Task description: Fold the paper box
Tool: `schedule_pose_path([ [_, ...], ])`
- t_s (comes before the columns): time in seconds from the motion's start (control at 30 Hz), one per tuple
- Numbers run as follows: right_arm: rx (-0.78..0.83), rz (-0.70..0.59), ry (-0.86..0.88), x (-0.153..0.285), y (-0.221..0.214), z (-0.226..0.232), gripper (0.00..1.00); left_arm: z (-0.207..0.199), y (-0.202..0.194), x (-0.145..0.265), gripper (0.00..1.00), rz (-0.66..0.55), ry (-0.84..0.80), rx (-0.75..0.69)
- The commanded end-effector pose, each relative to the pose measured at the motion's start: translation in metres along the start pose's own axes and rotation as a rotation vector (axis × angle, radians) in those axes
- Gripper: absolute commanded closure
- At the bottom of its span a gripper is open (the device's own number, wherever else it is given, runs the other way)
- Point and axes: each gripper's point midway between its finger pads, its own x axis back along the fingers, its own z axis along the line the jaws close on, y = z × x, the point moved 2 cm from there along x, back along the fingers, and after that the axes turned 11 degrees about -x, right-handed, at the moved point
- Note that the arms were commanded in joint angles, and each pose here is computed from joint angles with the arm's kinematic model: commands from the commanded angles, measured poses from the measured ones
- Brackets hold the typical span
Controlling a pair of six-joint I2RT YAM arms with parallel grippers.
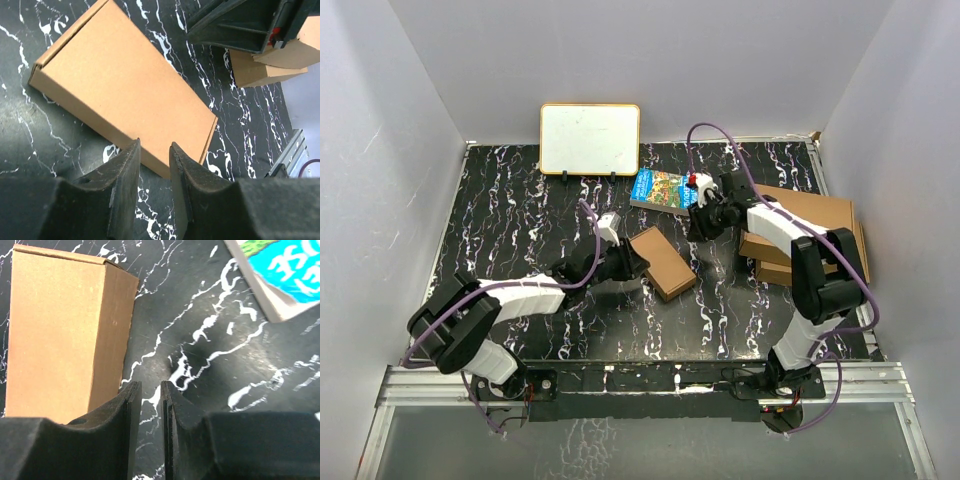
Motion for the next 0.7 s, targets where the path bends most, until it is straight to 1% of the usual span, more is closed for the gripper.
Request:
schedule_pose_path([
  [0.0,0.143,-0.104,-0.037,0.033,0.034,0.001,0.72,-0.014,0.023,-0.005,0.71,-0.039,-0.030,-0.055],
  [0.07,0.175,-0.125,0.021,0.040,0.036,0.010,0.72,-0.013,0.025,-0.002,0.69,-0.043,-0.024,-0.066],
  [0.1,0.192,-0.138,0.080,0.043,0.037,0.020,0.71,-0.011,0.025,0.001,0.68,-0.042,-0.014,-0.076],
  [0.17,0.216,-0.155,0.146,0.047,0.036,0.032,0.70,-0.008,0.027,0.009,0.62,-0.050,0.009,-0.094],
  [0.27,0.235,-0.152,0.178,0.046,0.032,0.036,0.68,0.004,0.027,0.022,0.50,-0.060,0.066,-0.093],
  [0.33,0.239,-0.130,0.172,0.043,0.028,0.032,0.68,0.014,0.023,0.029,0.47,-0.052,0.100,-0.067],
  [0.47,0.242,-0.085,0.133,0.036,0.018,0.020,0.70,0.023,0.013,0.037,0.41,-0.034,0.086,0.007],
  [0.53,0.242,-0.053,0.117,0.031,0.010,0.014,0.73,0.022,0.012,0.036,0.41,-0.043,0.060,0.038],
  [0.67,0.249,0.022,0.128,0.019,-0.007,0.010,0.78,0.020,0.007,0.028,0.41,-0.017,0.033,0.074],
])
